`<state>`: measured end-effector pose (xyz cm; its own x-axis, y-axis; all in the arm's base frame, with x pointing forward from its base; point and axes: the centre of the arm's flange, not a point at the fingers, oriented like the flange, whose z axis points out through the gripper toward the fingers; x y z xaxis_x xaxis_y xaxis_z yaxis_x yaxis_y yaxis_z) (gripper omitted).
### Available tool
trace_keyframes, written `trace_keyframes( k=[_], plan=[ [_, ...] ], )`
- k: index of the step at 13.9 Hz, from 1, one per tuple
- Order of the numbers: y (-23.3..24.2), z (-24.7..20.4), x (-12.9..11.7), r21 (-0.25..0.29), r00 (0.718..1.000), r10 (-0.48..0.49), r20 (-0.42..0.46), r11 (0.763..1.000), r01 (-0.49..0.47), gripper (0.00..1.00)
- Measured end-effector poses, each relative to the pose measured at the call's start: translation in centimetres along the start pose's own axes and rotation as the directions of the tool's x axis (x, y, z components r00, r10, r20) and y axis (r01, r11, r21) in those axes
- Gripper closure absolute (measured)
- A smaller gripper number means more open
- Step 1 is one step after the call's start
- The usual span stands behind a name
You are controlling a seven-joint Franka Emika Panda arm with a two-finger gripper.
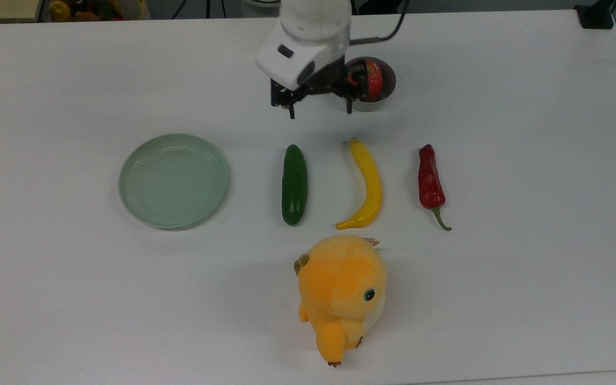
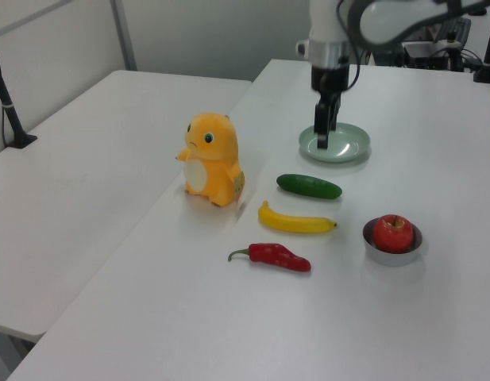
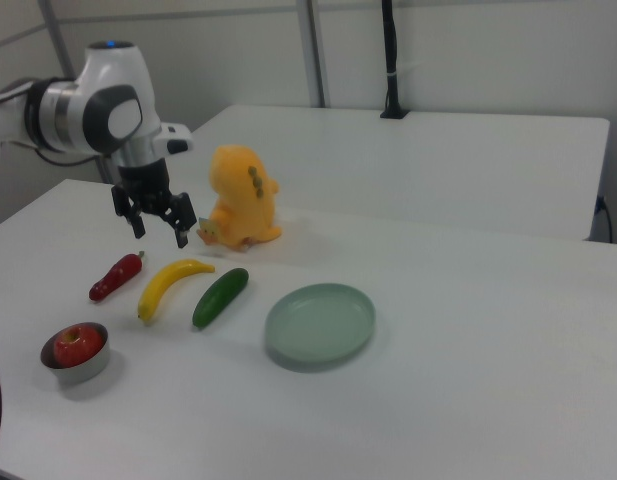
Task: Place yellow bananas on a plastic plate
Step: 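Move the open gripper down over the yellow banana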
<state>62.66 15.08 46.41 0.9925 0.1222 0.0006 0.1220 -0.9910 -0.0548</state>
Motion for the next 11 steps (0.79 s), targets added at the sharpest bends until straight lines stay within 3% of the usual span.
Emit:
trace_keyframes(
  k=[11],
  plan=[
    [-4.4,13.4,3.8,0.019,0.994,0.042,-0.104,0.999,-0.041,0.00]
  ],
)
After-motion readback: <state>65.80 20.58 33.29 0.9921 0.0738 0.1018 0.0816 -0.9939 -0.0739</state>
